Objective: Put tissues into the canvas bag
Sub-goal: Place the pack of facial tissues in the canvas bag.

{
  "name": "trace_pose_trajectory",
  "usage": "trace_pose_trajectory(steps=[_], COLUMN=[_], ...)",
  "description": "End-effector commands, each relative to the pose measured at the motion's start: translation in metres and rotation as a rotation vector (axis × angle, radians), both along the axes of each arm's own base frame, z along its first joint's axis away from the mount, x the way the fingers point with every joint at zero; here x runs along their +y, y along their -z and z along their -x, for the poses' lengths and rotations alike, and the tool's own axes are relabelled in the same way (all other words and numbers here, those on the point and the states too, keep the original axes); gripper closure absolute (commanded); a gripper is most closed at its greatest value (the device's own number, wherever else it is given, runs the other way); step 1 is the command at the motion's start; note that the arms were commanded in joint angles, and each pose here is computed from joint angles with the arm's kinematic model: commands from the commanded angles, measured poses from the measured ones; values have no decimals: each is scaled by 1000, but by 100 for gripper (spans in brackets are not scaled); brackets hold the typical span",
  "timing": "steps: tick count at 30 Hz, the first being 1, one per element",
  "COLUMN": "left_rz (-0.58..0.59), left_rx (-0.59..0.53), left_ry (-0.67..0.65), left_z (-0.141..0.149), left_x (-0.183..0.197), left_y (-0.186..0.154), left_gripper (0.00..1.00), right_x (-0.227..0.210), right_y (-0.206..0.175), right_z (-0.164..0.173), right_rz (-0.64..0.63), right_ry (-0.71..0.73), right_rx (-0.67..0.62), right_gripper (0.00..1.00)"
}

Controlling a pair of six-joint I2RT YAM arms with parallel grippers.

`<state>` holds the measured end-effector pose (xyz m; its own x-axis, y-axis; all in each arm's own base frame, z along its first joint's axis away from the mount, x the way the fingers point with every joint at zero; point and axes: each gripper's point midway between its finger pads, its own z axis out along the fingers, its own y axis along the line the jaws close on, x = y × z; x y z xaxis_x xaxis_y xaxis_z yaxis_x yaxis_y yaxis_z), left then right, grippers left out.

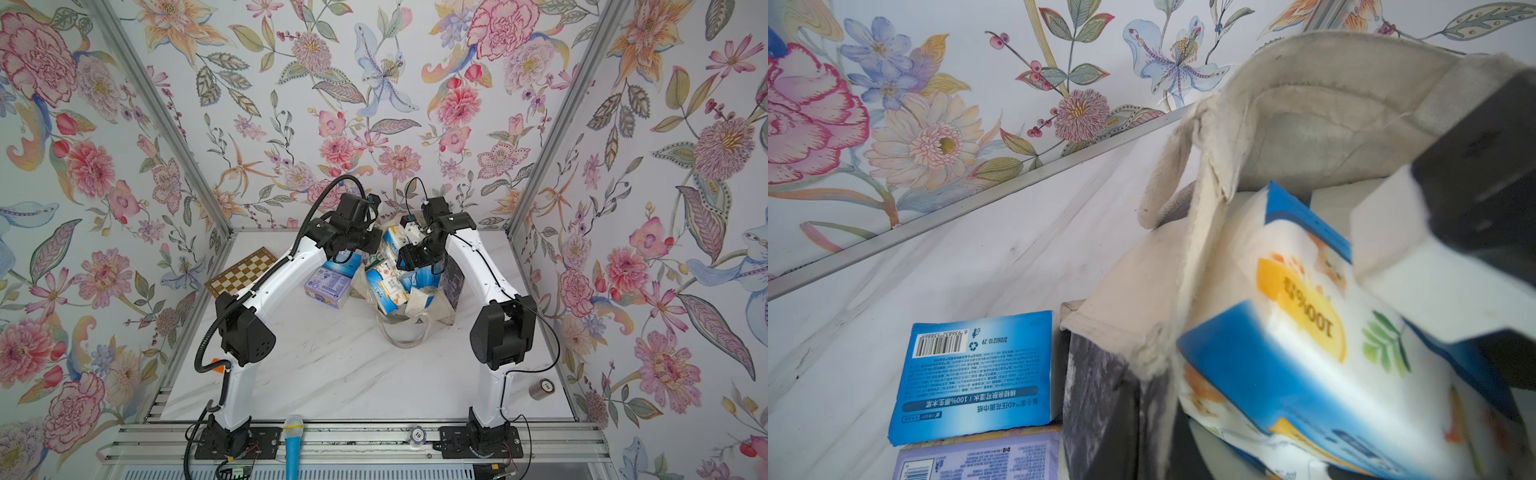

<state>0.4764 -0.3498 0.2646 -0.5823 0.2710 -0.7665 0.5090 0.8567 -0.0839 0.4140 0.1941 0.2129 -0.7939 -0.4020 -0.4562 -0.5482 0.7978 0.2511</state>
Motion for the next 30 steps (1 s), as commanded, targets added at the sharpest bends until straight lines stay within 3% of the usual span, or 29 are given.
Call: trace_pose_trajectory(steps=[1, 7, 11, 17, 21, 26, 30], left_rz=[9, 13, 15, 8, 7, 4, 6], left_rx=[-12, -8, -7, -4, -5, -4, -2], left_ry=[-25, -22, -20, -22, -26, -28, -31], left_z=[1, 0, 0, 0, 0, -1, -3], left_x=[11, 12, 12, 14, 16, 17, 19], left_y=[-13, -12, -12, -10, -11, -10, -9], left_gripper=[89, 88, 88, 88, 87, 87, 87], right_x=[-16, -33, -38, -17, -7, -7, 1], right_y=[19, -11, -26, -43, -51, -43, -29], right_z=[-7, -11, -16, -16, -16, -14, -7], right_rz=[95, 135, 157, 68, 10, -19, -63], right_ry=[71, 140, 180, 126, 101, 104, 68], right_rx=[27, -78, -153, -199, -197, -155, -93], right_gripper=[24, 12, 10, 4, 9, 26, 29])
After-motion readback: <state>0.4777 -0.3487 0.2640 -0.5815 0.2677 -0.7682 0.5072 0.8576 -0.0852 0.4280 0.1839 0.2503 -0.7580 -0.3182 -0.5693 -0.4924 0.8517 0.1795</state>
